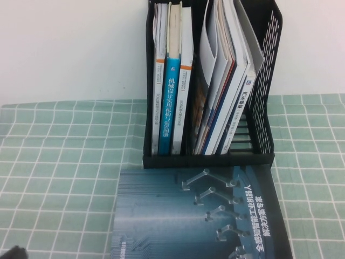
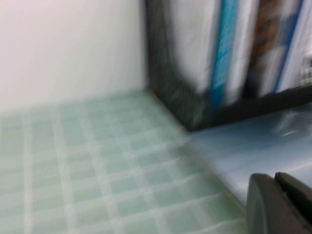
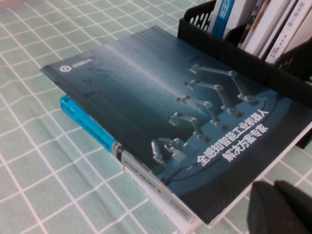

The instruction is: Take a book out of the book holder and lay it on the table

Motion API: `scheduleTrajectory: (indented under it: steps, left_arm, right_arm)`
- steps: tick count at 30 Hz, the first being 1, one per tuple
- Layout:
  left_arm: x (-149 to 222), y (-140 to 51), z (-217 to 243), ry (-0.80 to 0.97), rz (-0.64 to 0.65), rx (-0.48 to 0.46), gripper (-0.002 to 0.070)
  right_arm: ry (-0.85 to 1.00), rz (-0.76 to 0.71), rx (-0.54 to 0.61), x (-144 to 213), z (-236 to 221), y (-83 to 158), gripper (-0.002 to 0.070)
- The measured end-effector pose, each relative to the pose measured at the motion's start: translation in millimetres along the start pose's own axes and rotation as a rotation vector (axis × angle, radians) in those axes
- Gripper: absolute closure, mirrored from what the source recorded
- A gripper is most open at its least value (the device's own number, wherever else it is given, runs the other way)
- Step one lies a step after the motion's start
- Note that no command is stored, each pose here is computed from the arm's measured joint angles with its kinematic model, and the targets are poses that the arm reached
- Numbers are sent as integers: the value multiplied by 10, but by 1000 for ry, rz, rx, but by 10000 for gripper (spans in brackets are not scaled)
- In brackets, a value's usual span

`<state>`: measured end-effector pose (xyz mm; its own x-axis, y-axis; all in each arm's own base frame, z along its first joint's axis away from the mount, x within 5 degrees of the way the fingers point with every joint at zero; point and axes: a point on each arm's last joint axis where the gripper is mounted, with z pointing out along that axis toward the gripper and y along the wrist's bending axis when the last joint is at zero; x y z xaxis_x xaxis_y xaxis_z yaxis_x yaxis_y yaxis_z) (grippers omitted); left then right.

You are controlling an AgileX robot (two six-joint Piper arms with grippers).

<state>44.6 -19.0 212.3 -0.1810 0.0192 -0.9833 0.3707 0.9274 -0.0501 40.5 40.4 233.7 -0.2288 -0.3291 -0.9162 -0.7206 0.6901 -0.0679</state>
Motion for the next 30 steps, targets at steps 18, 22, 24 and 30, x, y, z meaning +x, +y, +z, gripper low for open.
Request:
scheduleTrajectory:
  steps: [18,22,24,30]
  left_arm:
    - [383,116,102,94,-242,-199,678]
    - [383,130,99,92,-234,-222,678]
    - [383,144,96,90,-228,-245,678]
    - [383,184,85,87,-206,-311,678]
  right_arm:
    - [0,2,-1,0,0,1,673]
    - [0,2,-1,0,0,1,673]
    - [0,2,-1,0,0,1,673]
    - [0,1,-1,0,0,1,673]
